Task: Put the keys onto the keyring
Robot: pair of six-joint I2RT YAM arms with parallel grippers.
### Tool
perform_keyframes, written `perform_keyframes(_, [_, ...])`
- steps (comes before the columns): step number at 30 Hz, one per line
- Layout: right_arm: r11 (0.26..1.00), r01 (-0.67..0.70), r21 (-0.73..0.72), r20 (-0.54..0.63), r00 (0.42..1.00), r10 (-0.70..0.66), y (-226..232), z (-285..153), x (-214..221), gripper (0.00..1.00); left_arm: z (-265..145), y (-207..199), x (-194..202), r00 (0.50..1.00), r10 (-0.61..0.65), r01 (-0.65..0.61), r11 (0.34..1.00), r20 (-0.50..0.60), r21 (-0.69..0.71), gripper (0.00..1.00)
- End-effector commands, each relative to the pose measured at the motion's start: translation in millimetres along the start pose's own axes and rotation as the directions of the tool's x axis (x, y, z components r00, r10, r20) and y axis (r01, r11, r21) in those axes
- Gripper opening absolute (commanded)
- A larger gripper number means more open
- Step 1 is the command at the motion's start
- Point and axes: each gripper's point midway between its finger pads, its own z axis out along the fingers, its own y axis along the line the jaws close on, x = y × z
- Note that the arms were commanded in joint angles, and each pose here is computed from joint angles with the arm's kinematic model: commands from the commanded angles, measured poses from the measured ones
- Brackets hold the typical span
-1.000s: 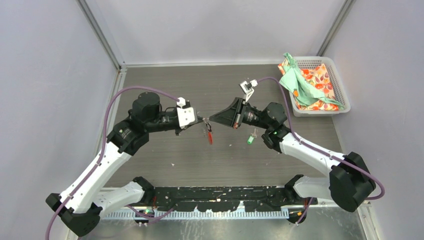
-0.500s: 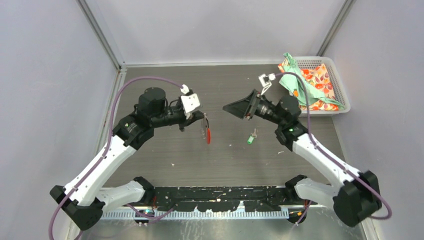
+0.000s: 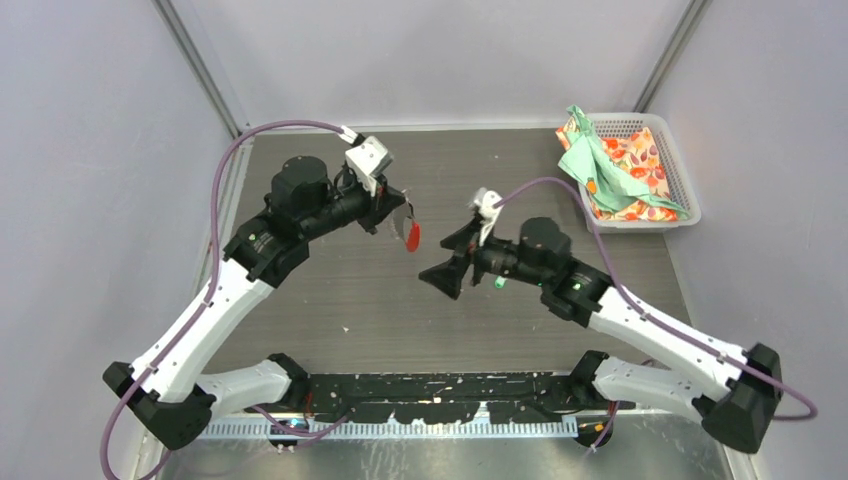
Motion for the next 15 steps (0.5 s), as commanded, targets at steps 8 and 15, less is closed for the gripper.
perform_keyframes(8, [0.931, 0.160, 0.329, 0.096, 0.975, -0.202, -38, 62, -28, 0.85, -10, 2, -48, 0.988, -0.020, 0.025, 0.999, 0.151, -0.031, 0.00])
perform_keyframes(15, [0.933, 0.170, 0.316, 0.166, 0.959, -0.231, -32, 67, -49, 0.26, -18, -5, -53, 0.985, -0.018, 0.018, 1.000, 0.169, 0.002, 0.00])
